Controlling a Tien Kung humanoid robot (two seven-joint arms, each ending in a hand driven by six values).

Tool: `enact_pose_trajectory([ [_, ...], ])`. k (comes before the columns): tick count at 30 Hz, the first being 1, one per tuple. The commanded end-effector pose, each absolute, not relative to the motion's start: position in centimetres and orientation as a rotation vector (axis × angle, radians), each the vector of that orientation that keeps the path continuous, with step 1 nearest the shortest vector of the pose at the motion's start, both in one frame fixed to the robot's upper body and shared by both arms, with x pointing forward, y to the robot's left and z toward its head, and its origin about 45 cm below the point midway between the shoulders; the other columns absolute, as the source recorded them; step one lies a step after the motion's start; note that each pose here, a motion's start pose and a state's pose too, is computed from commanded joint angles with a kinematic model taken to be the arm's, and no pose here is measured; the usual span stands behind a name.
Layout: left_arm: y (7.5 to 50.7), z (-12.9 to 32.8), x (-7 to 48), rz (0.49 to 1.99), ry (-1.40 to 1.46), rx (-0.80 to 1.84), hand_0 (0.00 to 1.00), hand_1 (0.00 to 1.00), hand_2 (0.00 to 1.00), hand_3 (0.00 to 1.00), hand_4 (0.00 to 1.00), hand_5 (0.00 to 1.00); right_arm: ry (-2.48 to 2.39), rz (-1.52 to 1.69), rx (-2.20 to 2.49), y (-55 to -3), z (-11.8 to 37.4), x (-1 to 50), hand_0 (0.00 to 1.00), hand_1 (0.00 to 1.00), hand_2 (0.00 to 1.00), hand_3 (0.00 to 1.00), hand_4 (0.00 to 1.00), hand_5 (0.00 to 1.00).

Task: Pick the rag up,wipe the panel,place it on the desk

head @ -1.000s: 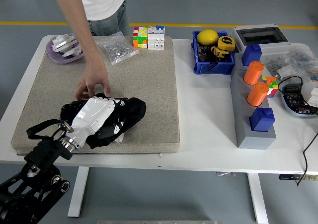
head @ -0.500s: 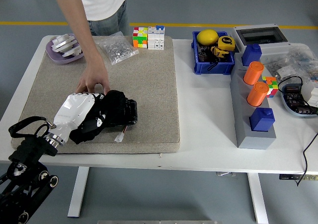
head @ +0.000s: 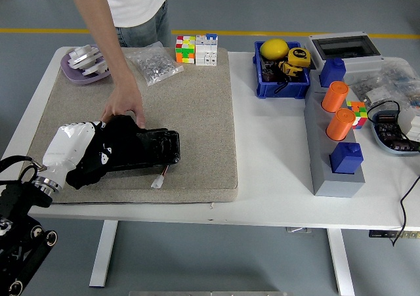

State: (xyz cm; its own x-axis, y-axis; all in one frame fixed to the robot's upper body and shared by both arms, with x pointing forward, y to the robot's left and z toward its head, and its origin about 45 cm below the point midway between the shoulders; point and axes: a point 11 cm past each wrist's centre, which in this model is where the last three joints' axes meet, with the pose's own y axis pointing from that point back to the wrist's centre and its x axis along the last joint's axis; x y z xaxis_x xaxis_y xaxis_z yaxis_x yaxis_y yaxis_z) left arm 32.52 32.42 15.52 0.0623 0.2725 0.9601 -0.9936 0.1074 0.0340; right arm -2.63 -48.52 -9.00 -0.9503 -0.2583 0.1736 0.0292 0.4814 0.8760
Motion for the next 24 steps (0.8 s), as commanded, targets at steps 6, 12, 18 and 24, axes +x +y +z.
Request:
enact_pose_trajectory([
  [6,34.4,15.4,32.1,1.258,-0.994,0.992,0.256,0.322,0.544,0.522,0.367,0.002,-2.450,-1.456,0.195,-48.5,-9.0,-2.6,0.758,0.624,0.677,0.607,0.998,0.509],
  [12,36.5,15.7,31.8,1.314,-0.981,1.025,0.259,0.320,0.542,0.518,0.350,0.002,-2.446,-1.458,0.189,-48.5,-9.0,-2.8,0.758,0.625,0.677,0.607,0.998,0.509],
  [18,38.3,15.5,31.4,1.352,-0.961,1.062,0.257,0.321,0.542,0.520,0.353,0.002,-2.446,-1.457,0.188,-48.5,-9.0,-2.8,0.758,0.624,0.677,0.607,0.998,0.508],
  [24,39.4,15.1,31.3,1.386,-0.940,1.087,0.255,0.323,0.545,0.524,0.368,0.002,-2.439,-1.460,0.184,-48.4,-9.1,-2.9,0.758,0.624,0.677,0.607,0.998,0.509],
])
